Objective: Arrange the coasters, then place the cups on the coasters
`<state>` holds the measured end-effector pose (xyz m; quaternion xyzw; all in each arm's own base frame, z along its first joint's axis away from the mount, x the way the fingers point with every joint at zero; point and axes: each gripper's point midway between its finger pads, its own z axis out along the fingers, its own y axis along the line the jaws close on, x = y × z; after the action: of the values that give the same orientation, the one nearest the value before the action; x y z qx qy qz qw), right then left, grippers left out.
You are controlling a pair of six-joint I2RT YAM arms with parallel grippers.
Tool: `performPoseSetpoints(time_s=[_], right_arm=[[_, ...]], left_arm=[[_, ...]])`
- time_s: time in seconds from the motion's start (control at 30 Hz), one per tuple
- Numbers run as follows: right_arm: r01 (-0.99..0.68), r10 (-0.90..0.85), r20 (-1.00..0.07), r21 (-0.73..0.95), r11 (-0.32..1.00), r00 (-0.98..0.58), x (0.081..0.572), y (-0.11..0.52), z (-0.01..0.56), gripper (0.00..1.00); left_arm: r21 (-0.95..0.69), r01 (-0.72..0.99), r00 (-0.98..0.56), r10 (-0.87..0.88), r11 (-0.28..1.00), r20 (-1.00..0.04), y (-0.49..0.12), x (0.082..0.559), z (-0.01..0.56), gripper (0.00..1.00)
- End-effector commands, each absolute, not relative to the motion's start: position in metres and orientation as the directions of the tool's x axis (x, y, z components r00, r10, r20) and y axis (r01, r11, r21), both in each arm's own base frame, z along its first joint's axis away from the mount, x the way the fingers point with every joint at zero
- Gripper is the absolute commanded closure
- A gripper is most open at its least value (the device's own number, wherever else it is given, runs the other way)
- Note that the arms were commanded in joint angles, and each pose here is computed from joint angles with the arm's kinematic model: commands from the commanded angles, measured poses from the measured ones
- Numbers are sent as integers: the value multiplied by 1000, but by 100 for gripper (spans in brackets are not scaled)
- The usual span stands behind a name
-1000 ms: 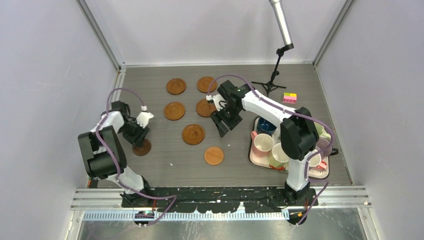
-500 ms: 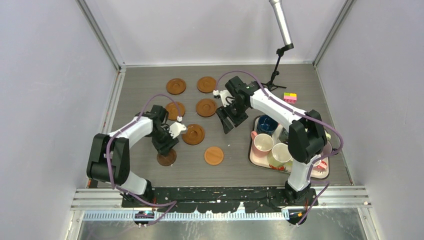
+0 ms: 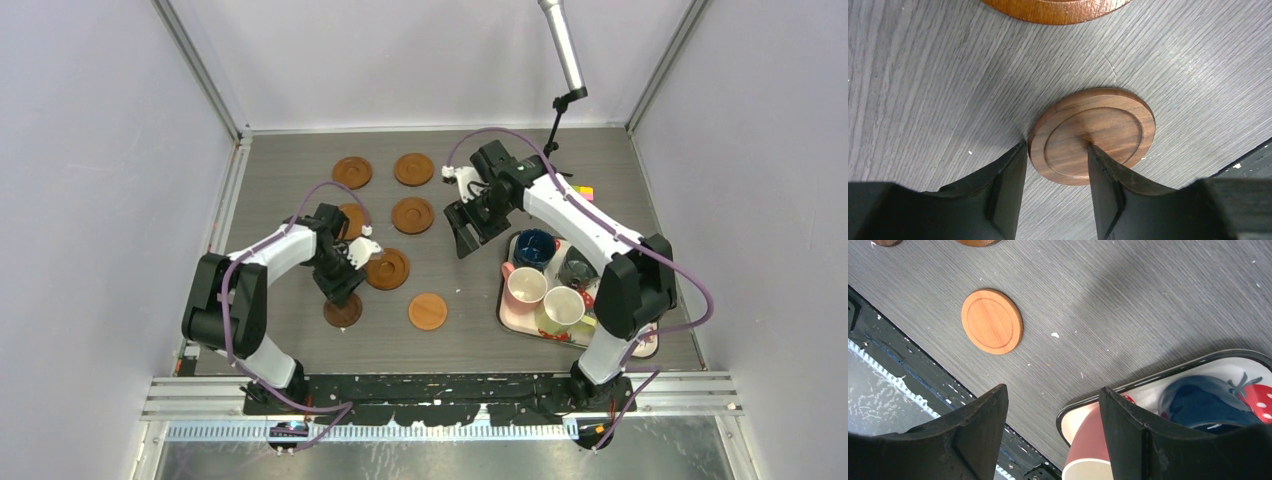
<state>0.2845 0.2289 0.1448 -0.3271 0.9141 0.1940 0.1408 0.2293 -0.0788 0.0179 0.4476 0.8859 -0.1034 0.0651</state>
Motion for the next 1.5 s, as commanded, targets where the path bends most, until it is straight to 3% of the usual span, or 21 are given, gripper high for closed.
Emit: performPoseSetpoints(time_s=[0.0, 0.2, 0.33, 0.67, 1.1, 1.3, 1.47], right_arm=[[-668, -529, -441, 265, 695, -725, 280, 221, 172, 28], [-658, -512, -450, 270, 703, -732, 281, 214, 179, 27], [-659, -506, -461, 272, 701, -729, 280, 213, 187, 27], [-635, -433, -539, 271, 723, -723, 282, 188, 230, 23], [-407, -90, -675, 328, 852, -733, 306, 94, 289, 17], [-307, 53, -680, 398, 864, -732, 313, 59, 298, 15], [-258, 141, -681, 449, 856, -718, 316, 38, 299, 15]], left_arm=[[-133, 822, -569, 786, 554, -242, -86, 233, 20, 49], [-132, 840, -543, 812, 527, -213, -78, 219, 25, 46], [-114, 841, -540, 811, 529, -225, -78, 223, 37, 33], [-119, 875, -463, 737, 469, -492, -126, 253, 133, 1], [21, 999, -20, 728, 47, -685, -261, 275, 194, 0], [129, 967, 248, 715, -218, -654, -336, 267, 191, 1], [146, 914, 385, 694, -379, -608, -379, 262, 163, 6]])
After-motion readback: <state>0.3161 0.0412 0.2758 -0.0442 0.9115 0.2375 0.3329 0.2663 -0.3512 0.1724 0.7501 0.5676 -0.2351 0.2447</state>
